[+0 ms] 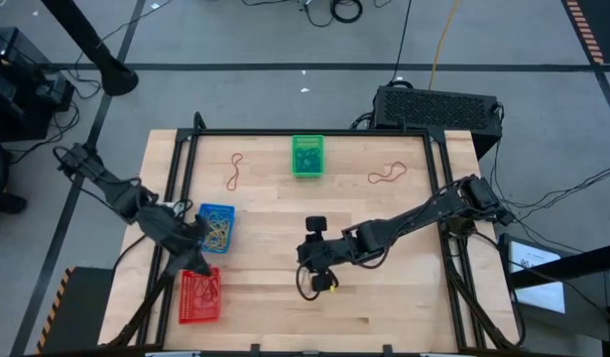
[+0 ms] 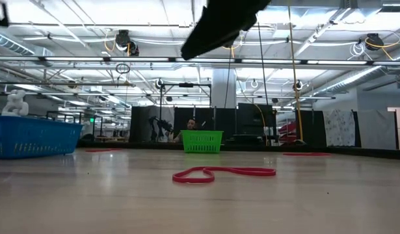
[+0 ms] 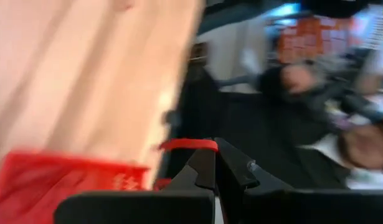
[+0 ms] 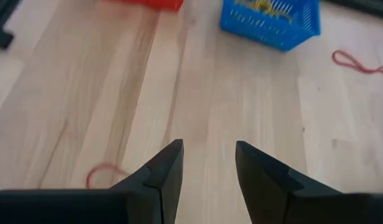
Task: Sort rubber bands into baskets
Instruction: Put the red rubber band into the red bin
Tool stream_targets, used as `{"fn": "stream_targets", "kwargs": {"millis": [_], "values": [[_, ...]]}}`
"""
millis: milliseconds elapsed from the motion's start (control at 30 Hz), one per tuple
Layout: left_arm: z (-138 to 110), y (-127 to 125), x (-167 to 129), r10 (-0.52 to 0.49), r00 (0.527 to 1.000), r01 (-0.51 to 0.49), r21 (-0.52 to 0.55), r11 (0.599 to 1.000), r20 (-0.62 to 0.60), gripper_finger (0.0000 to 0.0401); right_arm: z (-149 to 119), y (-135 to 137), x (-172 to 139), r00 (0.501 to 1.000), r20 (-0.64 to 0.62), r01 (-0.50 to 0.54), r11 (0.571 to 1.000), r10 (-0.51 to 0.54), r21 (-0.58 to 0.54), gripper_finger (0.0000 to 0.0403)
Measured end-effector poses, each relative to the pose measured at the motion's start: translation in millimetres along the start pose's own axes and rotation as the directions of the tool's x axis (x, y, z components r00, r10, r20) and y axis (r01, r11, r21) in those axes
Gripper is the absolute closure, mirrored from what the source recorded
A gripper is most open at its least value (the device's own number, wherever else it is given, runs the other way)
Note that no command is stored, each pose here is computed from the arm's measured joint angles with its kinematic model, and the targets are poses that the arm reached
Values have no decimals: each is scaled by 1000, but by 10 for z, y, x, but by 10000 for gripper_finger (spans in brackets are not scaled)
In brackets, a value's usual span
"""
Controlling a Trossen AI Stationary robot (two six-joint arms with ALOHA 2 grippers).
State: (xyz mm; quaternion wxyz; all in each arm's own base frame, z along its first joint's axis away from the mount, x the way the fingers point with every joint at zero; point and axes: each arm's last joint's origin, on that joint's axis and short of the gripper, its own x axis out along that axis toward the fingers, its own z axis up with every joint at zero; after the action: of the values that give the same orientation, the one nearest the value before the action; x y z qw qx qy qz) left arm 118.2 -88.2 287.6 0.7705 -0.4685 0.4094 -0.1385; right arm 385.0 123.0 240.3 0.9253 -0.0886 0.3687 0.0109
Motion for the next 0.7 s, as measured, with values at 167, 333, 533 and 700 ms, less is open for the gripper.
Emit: {"fn": "stream_targets", "kwargs": {"millis": [167,333,533,700], "values": [[-122,109,169,185,978,-195,-102,976,-96,401,-37,1,1,999,-36,2,1000,-2,-7,264],[-190,150,405,282,942,-305,-114,946,-179,401,-17,0,3,1000,-16,1,1000,-1,1,264],[-371,201,660,311,821,-440,-185,879,-479,401,-18,1,4,1000,-17,1,1000,-1,1,264],[-512,202,717,280,708,-534,-232,813,-648,401,-18,0,4,1000,-17,1,1000,-1,2,264]]}}
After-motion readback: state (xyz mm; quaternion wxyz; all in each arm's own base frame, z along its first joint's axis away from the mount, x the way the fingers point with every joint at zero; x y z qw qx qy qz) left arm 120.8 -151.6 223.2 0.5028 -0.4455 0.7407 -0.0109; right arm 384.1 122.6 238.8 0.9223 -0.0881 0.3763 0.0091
